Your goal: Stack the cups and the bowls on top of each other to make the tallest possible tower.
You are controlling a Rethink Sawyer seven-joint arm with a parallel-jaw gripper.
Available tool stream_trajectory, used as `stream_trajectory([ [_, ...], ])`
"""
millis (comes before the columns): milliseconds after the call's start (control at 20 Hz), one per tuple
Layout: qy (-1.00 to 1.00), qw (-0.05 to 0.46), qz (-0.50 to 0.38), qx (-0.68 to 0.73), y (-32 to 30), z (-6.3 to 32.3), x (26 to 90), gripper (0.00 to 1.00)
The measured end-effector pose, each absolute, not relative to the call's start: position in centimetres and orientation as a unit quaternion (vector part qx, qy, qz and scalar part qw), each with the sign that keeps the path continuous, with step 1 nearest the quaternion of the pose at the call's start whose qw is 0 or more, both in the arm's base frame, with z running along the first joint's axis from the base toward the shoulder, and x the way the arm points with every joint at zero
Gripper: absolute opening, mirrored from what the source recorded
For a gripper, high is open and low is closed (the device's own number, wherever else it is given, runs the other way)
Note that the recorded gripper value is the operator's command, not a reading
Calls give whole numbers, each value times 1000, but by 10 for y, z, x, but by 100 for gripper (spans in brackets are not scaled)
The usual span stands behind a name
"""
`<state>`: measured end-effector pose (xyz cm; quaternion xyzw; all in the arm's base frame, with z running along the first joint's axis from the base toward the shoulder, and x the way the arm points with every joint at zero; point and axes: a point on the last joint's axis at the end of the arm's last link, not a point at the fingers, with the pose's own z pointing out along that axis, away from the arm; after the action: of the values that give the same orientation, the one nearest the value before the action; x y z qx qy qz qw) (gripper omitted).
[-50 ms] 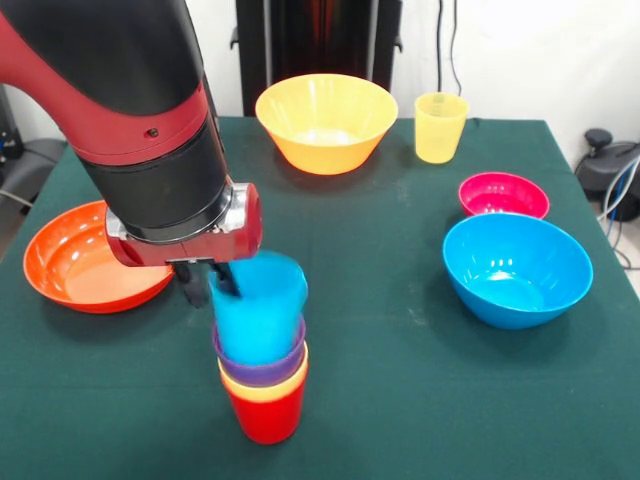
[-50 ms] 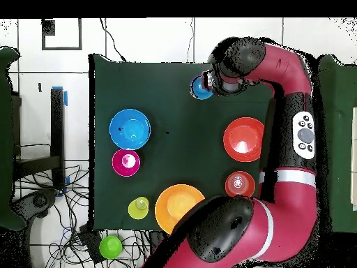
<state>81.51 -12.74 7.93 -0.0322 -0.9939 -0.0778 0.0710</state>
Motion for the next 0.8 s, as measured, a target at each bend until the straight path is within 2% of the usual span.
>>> stream_trajectory([
  [800, -993, 72, -82, -33, -126, 81, 815, 100],
])
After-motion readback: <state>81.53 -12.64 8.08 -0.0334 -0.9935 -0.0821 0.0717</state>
